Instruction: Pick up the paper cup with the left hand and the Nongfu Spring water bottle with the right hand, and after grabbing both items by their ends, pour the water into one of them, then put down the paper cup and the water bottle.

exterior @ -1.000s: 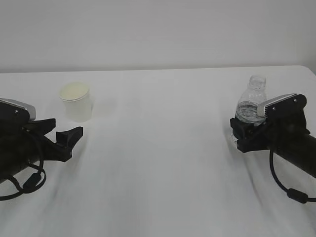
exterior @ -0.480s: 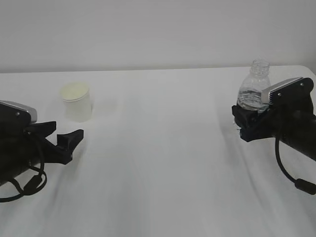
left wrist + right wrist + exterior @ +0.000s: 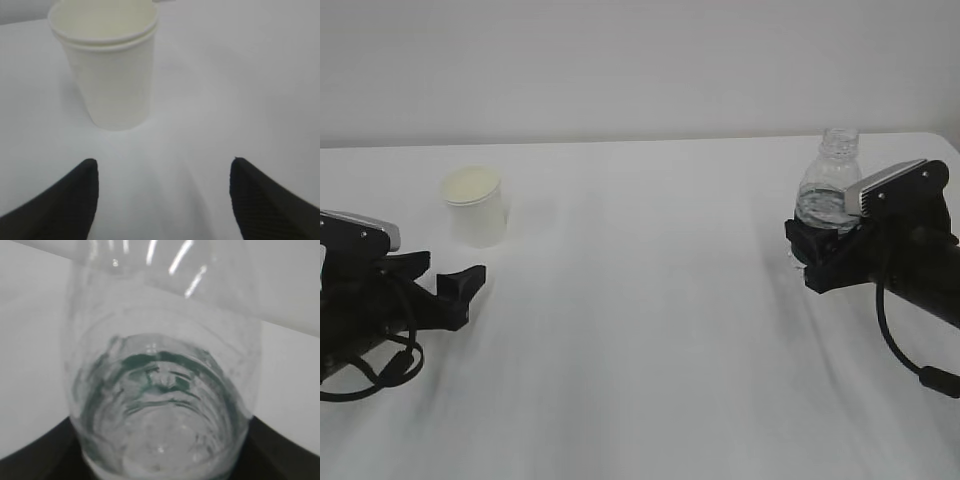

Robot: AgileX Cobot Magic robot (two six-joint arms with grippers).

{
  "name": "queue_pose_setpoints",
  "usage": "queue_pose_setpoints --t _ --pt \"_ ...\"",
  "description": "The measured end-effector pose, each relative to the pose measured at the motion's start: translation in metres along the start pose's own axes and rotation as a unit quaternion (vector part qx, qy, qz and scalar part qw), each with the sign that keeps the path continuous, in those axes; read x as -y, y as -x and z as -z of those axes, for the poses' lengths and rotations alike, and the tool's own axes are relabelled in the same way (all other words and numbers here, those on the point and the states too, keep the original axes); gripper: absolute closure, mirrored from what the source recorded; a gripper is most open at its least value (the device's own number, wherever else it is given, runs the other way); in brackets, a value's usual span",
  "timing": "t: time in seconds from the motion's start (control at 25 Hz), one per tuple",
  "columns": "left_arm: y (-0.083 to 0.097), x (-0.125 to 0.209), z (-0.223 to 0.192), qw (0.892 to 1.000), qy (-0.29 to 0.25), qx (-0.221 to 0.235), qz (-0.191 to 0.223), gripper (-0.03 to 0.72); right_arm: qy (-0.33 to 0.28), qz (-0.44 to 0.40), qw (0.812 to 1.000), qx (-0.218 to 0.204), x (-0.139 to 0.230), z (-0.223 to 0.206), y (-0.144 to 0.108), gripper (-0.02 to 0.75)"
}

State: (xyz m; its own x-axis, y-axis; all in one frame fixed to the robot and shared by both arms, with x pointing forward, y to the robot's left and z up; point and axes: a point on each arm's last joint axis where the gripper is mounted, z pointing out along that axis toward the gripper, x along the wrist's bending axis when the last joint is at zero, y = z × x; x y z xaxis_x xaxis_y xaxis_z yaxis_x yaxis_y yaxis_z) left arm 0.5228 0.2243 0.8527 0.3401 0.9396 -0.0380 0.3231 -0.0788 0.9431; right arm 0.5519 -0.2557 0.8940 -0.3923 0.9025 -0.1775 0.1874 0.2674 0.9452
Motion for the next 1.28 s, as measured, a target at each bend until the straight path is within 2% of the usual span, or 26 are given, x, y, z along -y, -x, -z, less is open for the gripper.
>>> queue_pose_setpoints --t 0.12,0.16,0.32,0.64,0.88,1.28 --pt "-0.003 -0.006 -0.007 1.0 0.015 -0.01 0.002 0.102 -0.001 0.0 1.0 -0.001 0.0 0.0 0.0 0.239" --pt "-0.004 -0.007 -0.009 1.0 0.017 -0.014 0.003 0.101 -0.001 -0.001 1.0 -0.002 0.0 0.0 0.0 0.191" --pt "-0.006 -0.005 -0.017 1.0 0.019 -0.021 0.006 0.101 -0.001 0.005 1.0 -0.01 0.0 0.0 -0.002 0.235" --pt "-0.008 0.006 -0.026 1.0 0.006 -0.024 0.009 0.101 -0.001 0.003 1.0 -0.016 0.0 0.0 -0.003 0.212" --pt "-0.008 0.008 -0.026 1.0 0.002 -0.025 0.01 0.102 -0.001 0.002 1.0 -0.017 0.0 0.0 -0.003 0.26" --pt "-0.008 0.008 -0.027 1.0 0.003 -0.025 0.009 0.101 0.0 0.001 1.0 -0.018 -0.001 0.0 -0.003 0.269"
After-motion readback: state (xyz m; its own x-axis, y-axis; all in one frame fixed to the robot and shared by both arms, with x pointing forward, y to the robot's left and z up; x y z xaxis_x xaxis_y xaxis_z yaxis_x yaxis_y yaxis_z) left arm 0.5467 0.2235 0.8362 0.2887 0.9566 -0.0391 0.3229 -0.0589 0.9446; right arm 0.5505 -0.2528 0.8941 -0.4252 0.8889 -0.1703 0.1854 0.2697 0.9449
